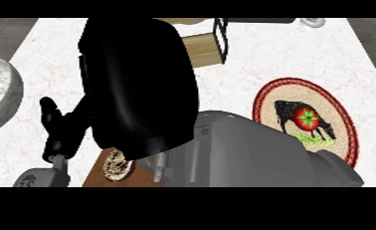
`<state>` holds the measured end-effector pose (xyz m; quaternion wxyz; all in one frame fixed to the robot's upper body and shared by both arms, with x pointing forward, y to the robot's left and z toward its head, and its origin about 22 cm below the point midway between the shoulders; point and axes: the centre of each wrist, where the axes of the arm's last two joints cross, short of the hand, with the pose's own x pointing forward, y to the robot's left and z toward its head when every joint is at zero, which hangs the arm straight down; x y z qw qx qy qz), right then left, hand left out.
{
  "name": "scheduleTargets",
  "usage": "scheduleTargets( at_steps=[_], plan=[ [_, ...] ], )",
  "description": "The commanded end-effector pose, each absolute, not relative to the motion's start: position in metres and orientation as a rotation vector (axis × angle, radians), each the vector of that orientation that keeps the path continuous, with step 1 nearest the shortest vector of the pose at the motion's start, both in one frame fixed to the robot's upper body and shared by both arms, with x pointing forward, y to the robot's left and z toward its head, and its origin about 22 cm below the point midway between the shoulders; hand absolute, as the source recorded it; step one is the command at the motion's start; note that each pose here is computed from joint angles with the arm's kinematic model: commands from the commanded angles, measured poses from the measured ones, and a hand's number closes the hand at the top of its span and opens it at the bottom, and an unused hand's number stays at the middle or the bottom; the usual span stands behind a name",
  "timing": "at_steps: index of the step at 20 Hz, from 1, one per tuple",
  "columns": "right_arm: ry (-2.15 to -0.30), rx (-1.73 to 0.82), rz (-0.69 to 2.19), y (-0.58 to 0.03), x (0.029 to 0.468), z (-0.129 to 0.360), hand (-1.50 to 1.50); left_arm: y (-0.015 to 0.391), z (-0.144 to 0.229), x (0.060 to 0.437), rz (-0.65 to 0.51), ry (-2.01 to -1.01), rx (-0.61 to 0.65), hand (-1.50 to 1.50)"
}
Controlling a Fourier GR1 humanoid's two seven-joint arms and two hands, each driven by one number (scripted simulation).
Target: Pick the sweet potato from the placemat and place it in the tiered shelf
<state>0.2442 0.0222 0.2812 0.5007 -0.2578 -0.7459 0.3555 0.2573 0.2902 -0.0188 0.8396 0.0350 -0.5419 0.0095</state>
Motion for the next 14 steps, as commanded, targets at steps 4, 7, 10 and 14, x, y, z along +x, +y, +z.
scheduleTargets(
  at_steps=[4, 7, 10, 14],
  plan=[
    [-1.711, -0.663, 0.696, 0.032, 0.270, 0.361, 1.50, 0.308, -0.017, 0.255, 0.025, -1.115, 0.084, 0.00],
    [-1.724, -0.674, 0.660, 0.023, 0.294, 0.364, 1.50, 0.293, -0.036, 0.247, 0.039, -1.119, 0.090, 0.00],
    [-1.716, -0.690, 0.626, 0.013, 0.322, 0.387, 1.50, 0.292, -0.029, 0.248, 0.029, -1.114, 0.074, 0.00],
    [-1.721, -0.725, 0.650, 0.015, 0.345, 0.379, 1.50, 0.287, -0.022, 0.250, 0.023, -1.103, 0.082, 0.00]
  ],
)
